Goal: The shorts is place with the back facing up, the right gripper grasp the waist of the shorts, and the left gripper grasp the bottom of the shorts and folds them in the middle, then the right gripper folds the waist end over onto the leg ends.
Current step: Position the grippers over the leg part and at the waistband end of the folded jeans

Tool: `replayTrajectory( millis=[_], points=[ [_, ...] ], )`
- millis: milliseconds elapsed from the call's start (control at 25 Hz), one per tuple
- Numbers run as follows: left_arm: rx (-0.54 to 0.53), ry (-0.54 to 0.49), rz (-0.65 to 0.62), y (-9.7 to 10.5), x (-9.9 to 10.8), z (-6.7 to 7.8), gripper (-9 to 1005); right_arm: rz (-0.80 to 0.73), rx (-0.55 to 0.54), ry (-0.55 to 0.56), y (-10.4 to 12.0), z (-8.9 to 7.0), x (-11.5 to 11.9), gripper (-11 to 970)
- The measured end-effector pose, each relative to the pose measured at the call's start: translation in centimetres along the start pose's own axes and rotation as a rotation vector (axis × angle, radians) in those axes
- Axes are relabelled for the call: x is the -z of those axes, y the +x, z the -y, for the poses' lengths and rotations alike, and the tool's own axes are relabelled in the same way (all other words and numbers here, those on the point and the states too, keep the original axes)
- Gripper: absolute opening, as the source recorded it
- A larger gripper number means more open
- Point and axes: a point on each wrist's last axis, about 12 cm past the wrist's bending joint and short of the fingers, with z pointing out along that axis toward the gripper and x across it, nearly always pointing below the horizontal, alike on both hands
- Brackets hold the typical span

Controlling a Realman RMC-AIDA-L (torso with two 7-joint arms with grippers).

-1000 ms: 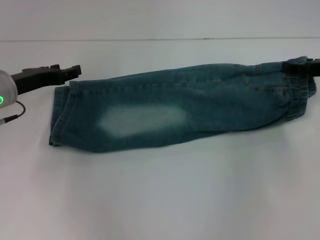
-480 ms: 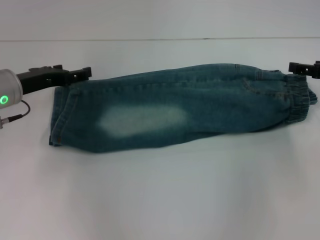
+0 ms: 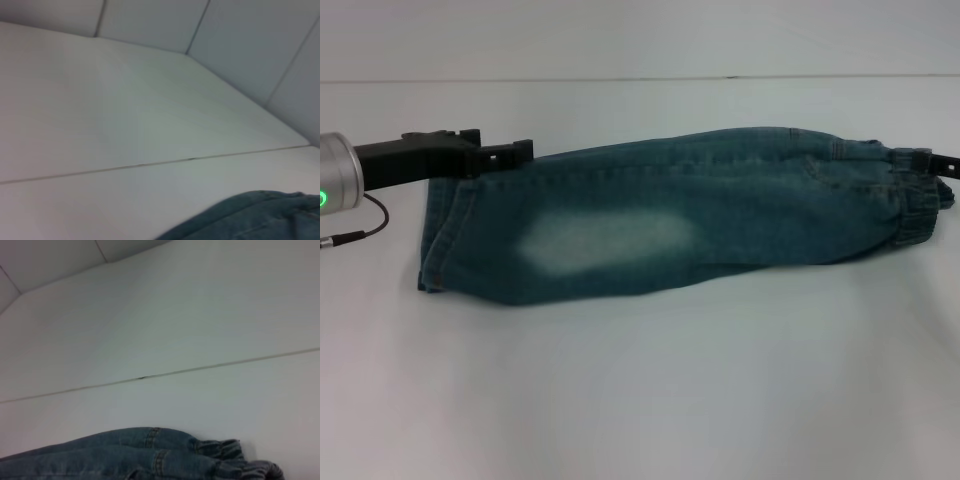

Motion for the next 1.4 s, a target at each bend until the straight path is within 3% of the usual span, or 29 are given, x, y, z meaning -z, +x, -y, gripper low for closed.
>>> replayTrajectory(
  millis=[320,680,1080,1400],
  points=[
    [-0.038,0.12,-0.038,-1.1,0.2,1.7,949,0.01,-0.042,-0.009,1.1,0.8,1.2,914],
    [-0.116,0.198,-0.145,-2.0,-1.5,4.2,950,-0.002,-0.054,-0.01,1.7,1.2,1.7,913],
    [-0.122,0.217,-0.144,-2.3,-2.0,4.6,950,-0.003,-0.093,0.04,2.3,2.5,1.5,910],
    [-0.115,0.214,-0.139,-2.3,-2.0,4.6,950,-0.006,-0.081,0.038,1.8,2.0,0.4,907]
  ],
)
